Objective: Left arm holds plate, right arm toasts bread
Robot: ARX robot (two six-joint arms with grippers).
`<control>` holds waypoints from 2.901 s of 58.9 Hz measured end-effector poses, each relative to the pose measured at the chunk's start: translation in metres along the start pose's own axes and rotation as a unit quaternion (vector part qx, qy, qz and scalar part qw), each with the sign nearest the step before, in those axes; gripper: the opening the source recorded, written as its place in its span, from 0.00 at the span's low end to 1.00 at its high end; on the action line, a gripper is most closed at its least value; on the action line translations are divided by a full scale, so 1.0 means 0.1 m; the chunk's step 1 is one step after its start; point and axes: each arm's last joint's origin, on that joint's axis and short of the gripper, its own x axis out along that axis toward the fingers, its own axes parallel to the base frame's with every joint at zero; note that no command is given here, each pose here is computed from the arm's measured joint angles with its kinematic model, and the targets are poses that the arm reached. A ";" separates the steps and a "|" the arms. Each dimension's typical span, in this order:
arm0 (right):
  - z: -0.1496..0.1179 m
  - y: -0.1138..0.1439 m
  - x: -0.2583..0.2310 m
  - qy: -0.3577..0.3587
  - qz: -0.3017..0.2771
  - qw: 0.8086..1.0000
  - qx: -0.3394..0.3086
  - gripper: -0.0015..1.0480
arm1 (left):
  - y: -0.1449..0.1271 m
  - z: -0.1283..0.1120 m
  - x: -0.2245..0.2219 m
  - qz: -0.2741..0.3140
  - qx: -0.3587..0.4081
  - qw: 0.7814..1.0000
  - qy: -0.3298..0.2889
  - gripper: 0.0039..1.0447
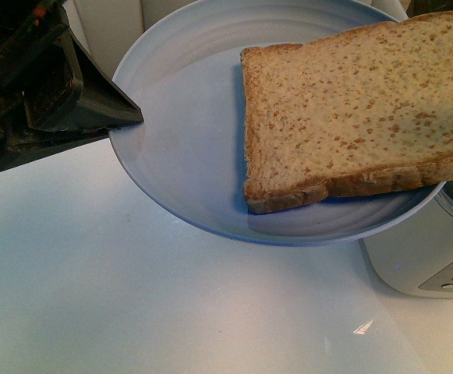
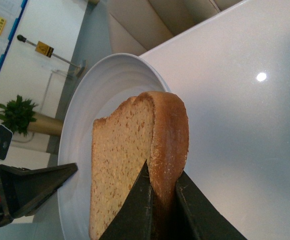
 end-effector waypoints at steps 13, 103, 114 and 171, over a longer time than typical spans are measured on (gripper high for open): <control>0.24 0.11 -0.15 -0.036 0.019 0.999 -0.003 0.03 | 0.00 0.00 0.00 -0.001 -0.001 1.000 0.001 0.03; 0.89 -0.20 0.35 -0.019 -0.266 0.895 -0.358 0.03 | -0.01 -0.02 0.00 -0.001 0.000 1.000 0.006 0.03; 0.84 -0.28 0.41 0.003 -0.282 0.891 -0.356 0.03 | -0.01 -0.02 0.00 -0.001 0.001 1.000 0.006 0.03; 0.63 -0.46 0.30 0.011 -0.257 0.917 -0.304 0.79 | -0.01 -0.02 0.00 -0.004 0.000 1.000 0.008 0.03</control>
